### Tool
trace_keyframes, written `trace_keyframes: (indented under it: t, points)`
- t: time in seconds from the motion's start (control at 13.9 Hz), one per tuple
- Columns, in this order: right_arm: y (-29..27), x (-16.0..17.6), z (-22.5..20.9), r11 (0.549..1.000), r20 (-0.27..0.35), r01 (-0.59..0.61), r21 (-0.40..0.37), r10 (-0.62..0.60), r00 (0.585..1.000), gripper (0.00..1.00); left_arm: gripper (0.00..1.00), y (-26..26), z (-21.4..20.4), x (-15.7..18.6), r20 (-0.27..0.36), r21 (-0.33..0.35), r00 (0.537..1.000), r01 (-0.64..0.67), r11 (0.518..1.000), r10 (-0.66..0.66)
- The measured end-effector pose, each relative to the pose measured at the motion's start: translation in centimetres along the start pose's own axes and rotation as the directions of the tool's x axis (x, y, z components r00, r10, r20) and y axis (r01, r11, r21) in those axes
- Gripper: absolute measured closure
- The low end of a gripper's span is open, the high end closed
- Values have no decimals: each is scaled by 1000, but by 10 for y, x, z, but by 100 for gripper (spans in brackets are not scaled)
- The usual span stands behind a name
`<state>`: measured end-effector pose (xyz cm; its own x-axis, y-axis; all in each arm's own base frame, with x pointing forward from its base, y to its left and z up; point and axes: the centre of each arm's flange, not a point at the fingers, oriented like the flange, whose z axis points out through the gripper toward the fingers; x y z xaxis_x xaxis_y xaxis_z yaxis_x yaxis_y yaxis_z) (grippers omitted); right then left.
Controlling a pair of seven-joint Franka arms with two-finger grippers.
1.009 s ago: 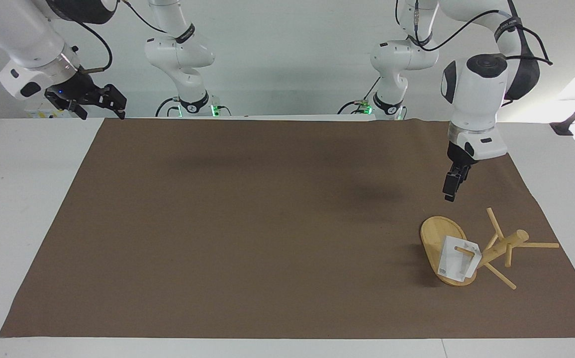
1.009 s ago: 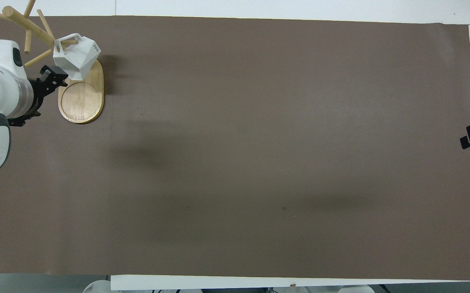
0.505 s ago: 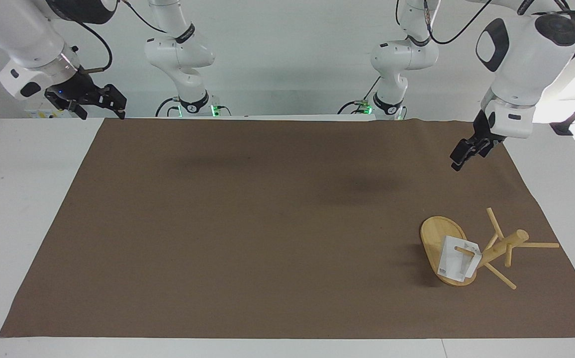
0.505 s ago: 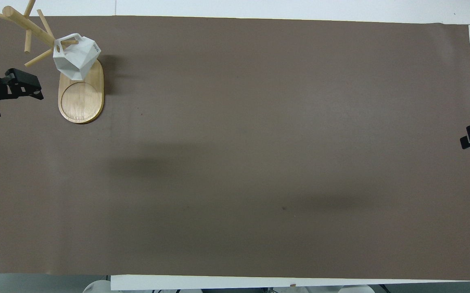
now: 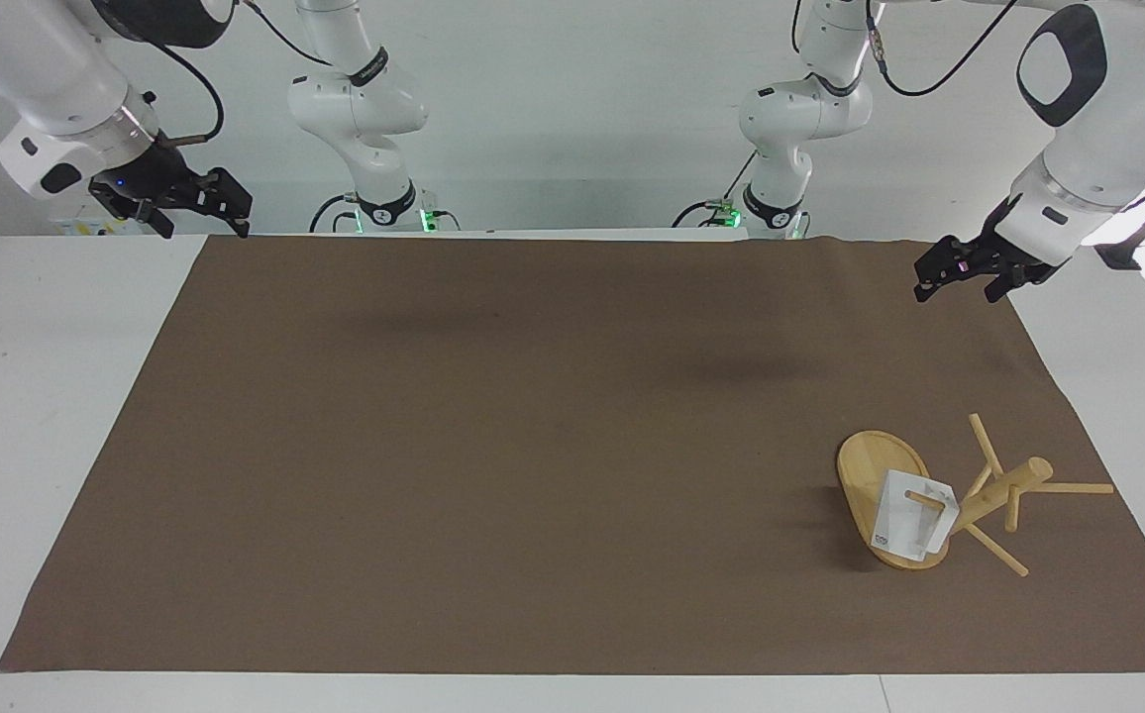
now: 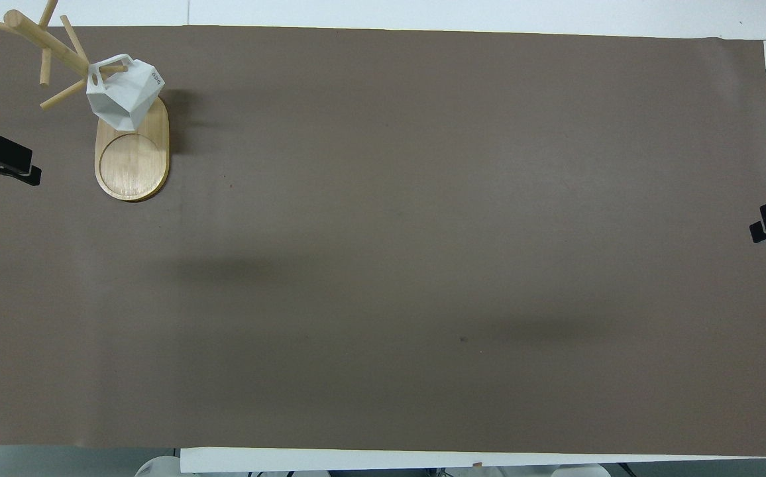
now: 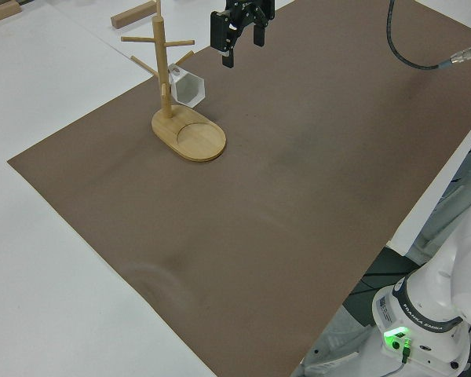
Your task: Hang cup on rack
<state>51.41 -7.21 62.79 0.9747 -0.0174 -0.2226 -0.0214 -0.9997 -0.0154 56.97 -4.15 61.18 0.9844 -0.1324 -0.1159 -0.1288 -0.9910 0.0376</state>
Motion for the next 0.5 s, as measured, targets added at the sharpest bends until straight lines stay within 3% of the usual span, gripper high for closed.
trace_keyframes:
  t: [0.29, 0.5]
  points:
    - [0, 0, 0, 1000, 0, 0, 0, 0, 1000, 0, 0, 11, -10, 4, -7, 4, 999, -33, 999, 33]
    - [0, 0, 0, 1000, 0, 0, 0, 0, 1000, 0, 0, 12, -34, -12, -31, 36, 999, -25, 999, 26]
